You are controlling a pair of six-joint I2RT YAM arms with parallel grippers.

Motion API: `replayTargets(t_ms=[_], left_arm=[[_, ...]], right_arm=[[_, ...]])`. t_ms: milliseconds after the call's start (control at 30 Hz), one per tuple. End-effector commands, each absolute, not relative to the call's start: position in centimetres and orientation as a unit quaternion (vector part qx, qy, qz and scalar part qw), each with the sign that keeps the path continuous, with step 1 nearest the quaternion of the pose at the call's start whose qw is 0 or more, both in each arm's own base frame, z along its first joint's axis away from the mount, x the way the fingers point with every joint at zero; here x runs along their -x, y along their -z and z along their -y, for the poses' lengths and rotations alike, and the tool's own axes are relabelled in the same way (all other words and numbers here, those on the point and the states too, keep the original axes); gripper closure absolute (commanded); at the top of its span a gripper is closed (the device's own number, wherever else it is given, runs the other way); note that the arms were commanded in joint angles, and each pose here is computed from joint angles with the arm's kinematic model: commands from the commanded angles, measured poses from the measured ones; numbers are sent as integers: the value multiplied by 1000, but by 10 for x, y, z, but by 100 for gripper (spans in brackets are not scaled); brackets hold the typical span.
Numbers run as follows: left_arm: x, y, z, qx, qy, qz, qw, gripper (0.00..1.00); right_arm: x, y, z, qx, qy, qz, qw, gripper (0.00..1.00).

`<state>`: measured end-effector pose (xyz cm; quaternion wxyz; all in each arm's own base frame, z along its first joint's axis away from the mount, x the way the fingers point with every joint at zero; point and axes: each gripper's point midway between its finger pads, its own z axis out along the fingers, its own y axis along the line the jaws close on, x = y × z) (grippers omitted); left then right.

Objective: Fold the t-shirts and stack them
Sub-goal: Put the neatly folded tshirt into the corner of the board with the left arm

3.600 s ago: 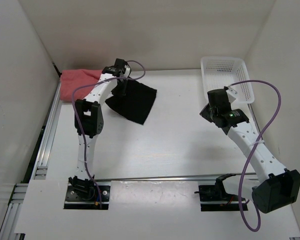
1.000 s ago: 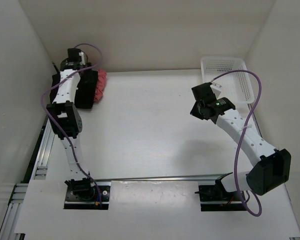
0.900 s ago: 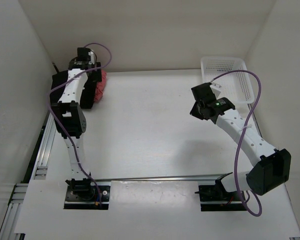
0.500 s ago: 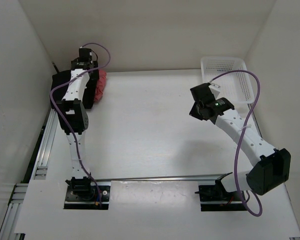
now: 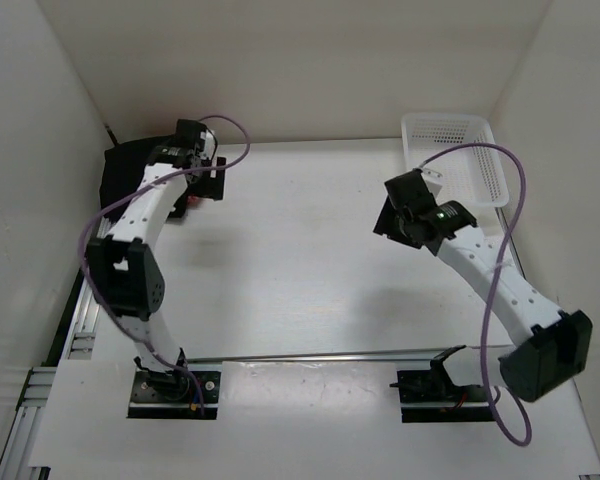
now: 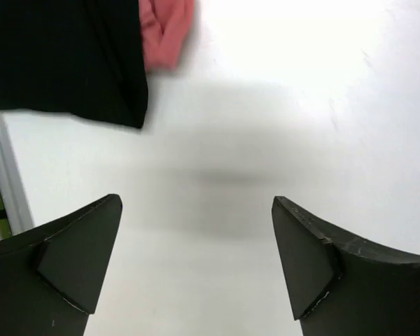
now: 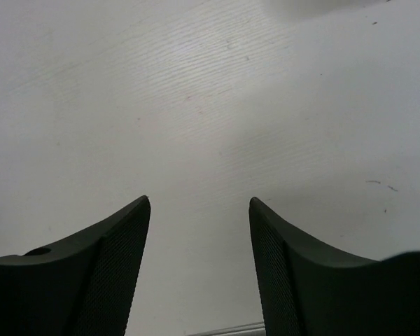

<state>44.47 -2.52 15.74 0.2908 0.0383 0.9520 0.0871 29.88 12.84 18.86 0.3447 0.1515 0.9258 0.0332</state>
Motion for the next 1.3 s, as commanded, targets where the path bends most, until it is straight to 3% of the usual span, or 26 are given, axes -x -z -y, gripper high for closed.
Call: replayTargets(t_ms=[0, 100, 333, 367, 533, 900, 1267], left_arm=[[-388, -189, 20, -39, -68, -960, 270, 0], [-326, -165, -1, -37, -108, -969, 217, 0], [-238, -186, -18, -30, -124, -958, 257, 0], [-227, -196, -25, -21, -137, -948, 285, 0], [-169, -169, -47, -1, -169, -947, 272, 0], [-118, -159, -51, 30, -149, -944, 292, 0], [-100, -163, -49, 32, -136, -936, 323, 0]], right_arm=[[-271, -222, -123, -130, -74, -914, 378, 35], [-243, -226, -112, -159, -95, -905, 382, 31], [-191, -226, -101, -185, -157, -898, 368, 13], [-182, -223, -98, -184, -159, -900, 363, 13], [-163, -215, -90, -184, -151, -911, 337, 8], [-153, -212, -91, -183, -158, -915, 323, 7], [-149, -206, -89, -183, -159, -915, 323, 6]])
